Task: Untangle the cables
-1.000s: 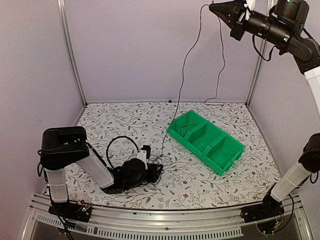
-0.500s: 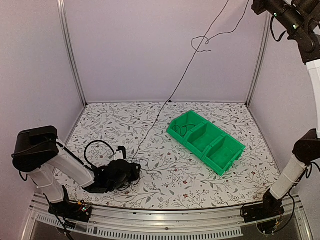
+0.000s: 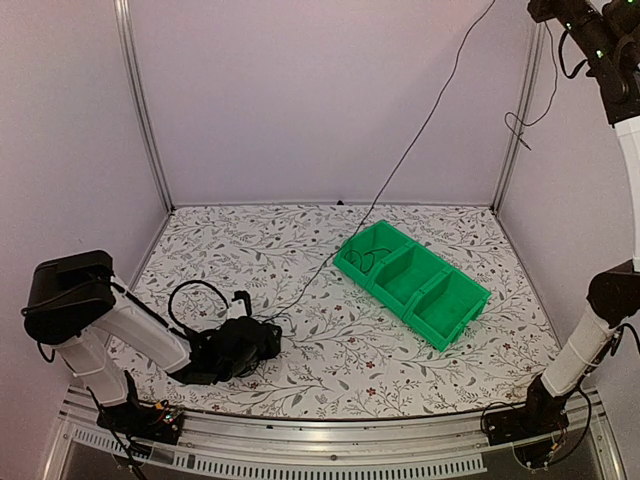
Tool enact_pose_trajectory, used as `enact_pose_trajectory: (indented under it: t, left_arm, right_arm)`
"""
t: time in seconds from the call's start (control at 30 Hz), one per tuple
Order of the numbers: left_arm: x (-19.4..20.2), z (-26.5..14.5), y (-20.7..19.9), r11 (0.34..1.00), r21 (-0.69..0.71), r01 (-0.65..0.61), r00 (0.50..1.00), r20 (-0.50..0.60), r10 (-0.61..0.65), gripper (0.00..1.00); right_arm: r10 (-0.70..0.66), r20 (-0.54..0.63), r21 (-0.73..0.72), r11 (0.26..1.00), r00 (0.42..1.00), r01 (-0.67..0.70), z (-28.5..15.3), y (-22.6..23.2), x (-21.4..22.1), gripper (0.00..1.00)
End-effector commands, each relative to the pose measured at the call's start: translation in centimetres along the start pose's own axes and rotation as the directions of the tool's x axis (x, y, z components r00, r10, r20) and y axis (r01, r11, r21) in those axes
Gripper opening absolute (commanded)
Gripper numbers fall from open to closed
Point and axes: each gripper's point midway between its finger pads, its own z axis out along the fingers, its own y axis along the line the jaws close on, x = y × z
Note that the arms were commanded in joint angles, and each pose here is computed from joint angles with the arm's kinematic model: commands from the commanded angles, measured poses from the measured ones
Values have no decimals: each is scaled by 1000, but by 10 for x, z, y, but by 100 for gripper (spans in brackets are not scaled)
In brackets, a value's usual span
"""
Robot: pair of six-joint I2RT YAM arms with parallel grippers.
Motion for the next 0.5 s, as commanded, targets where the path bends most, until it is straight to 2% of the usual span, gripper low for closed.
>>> enact_pose_trajectory:
  t: [0.0, 0.07, 0.17, 0.33, 0.47]
  left_arm:
    - [11, 1, 35, 991, -131, -39, 997, -66, 30, 44]
    - [12, -3, 43, 987, -158, -26, 997, -77, 14, 45]
    - [7, -14, 57, 977, -211, 16, 998, -60, -29, 48]
    - [-4, -30, 71, 969, -243, 50, 998, -23, -58, 52]
    - [-10, -35, 73, 971, -235, 38, 999, -5, -40, 52]
  right_arm:
    - [17, 42, 128, 991, 999, -22, -1, -37, -3, 0]
    - [23, 65, 191, 981, 998, -35, -8, -64, -6, 0]
    - [33, 73, 232, 972, 997, -49, -10, -82, -2, 0]
    - [41, 50, 219, 974, 998, -51, -8, -81, 9, 0]
    - [79, -1, 126, 989, 997, -78, 2, -59, 38, 0]
